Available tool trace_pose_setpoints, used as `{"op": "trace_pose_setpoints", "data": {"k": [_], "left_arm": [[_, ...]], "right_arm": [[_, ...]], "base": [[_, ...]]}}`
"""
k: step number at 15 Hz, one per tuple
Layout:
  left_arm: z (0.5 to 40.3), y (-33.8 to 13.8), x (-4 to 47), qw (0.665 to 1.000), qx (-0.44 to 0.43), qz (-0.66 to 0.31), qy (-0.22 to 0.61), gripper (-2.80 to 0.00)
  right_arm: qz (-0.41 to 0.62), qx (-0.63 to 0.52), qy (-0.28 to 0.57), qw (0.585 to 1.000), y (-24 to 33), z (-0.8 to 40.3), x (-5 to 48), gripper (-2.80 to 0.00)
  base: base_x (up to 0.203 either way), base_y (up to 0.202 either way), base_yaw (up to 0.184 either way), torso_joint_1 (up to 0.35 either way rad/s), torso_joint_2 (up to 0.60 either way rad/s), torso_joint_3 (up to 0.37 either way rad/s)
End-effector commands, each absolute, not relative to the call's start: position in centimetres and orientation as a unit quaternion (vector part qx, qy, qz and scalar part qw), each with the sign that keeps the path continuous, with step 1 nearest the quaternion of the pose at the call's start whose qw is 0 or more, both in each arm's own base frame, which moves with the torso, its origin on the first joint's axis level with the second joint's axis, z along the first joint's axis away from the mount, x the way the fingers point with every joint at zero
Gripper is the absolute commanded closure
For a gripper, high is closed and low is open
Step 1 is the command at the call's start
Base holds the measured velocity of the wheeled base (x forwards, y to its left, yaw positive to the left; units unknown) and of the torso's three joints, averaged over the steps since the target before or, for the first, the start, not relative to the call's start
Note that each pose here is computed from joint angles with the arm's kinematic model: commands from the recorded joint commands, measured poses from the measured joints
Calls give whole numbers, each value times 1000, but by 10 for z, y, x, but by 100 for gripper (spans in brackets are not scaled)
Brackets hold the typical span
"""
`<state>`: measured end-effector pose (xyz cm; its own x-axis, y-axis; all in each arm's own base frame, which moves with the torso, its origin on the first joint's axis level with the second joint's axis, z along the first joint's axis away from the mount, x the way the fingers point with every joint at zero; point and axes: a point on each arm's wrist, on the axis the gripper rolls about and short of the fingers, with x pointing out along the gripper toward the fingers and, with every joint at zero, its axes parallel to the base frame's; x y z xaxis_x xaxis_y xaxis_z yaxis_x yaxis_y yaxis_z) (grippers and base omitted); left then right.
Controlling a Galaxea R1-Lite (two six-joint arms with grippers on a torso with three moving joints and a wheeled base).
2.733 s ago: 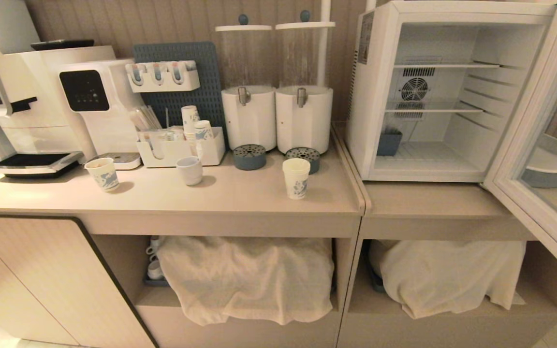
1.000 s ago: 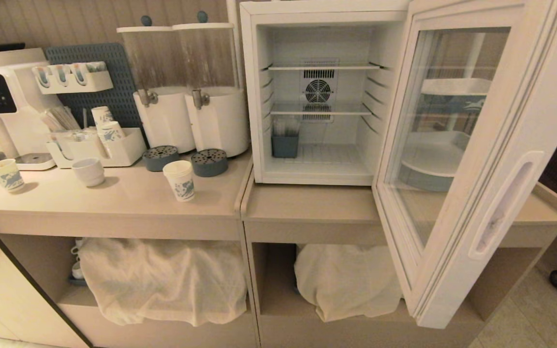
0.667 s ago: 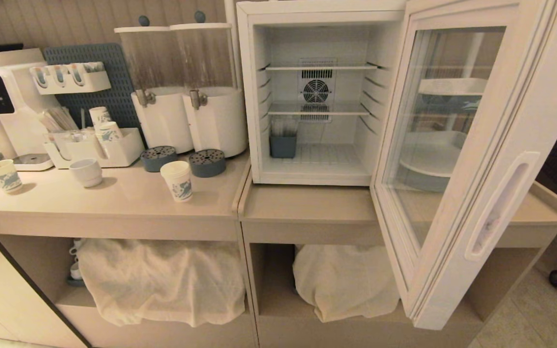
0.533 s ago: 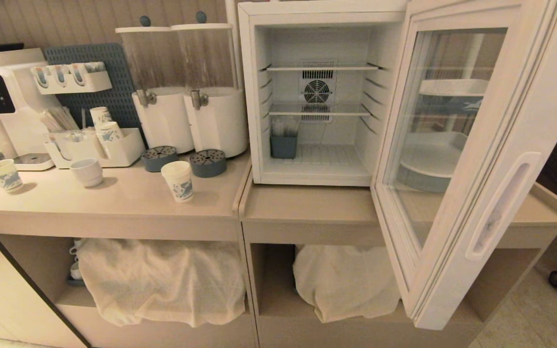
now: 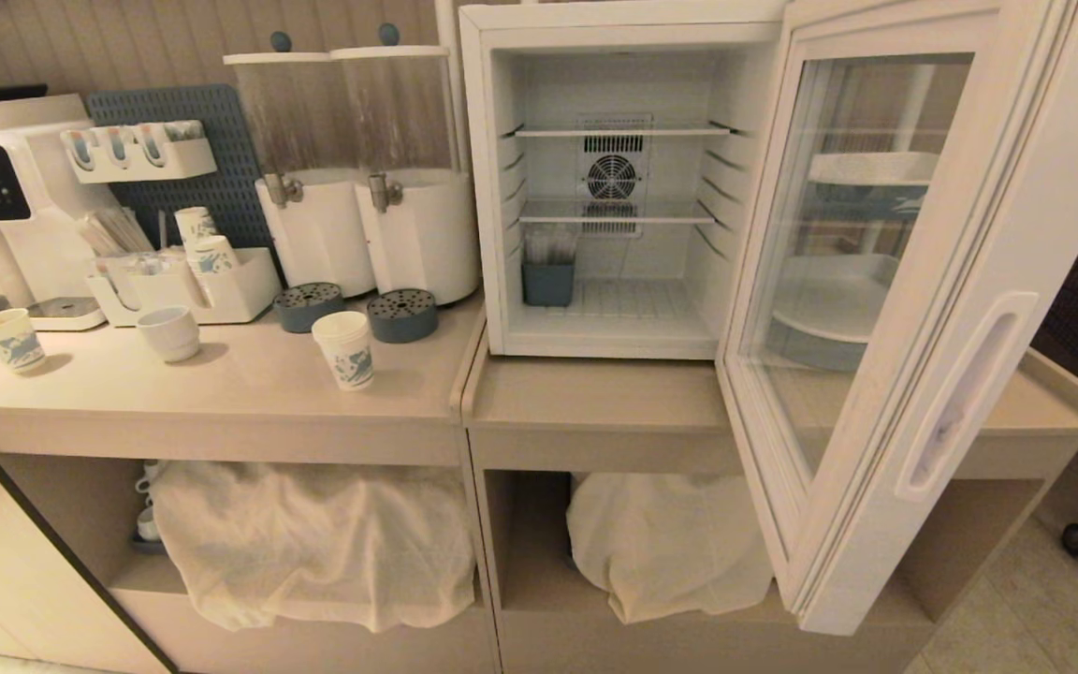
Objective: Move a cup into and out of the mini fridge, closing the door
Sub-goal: Close the freezer door
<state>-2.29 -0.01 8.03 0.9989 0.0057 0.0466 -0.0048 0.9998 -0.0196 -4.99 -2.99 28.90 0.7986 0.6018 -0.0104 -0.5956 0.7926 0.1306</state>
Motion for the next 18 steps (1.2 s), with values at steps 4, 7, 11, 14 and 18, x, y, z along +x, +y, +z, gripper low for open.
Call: {"op": "trace_pose_setpoints", "data": {"k": [4,7,11,14,18], "left_arm": [[75,0,-21,1000,-10,3,-15,0],[75,0,-21,1000,-11,3,-15,0],[75,0,-21,1000,-11,3,-15,0],[75,0,-21,1000,-11,3,-15,0],[75,0,-21,1000,-11,3,-15,0]], "right_arm": [[302,32,107,947,33,319,45,0],[244,63,120,960,33,320,86,0],[295,111,135,939,-18,296,134,0],[366,72,156,915,-34,258,175,0],[524,7,166,835,25,225,218,0]], "base": [[0,0,0,0,0,0],[0,0,0,0,0,0],[0,0,0,0,0,0],[0,0,0,0,0,0],[0,0,0,0,0,0]]}}
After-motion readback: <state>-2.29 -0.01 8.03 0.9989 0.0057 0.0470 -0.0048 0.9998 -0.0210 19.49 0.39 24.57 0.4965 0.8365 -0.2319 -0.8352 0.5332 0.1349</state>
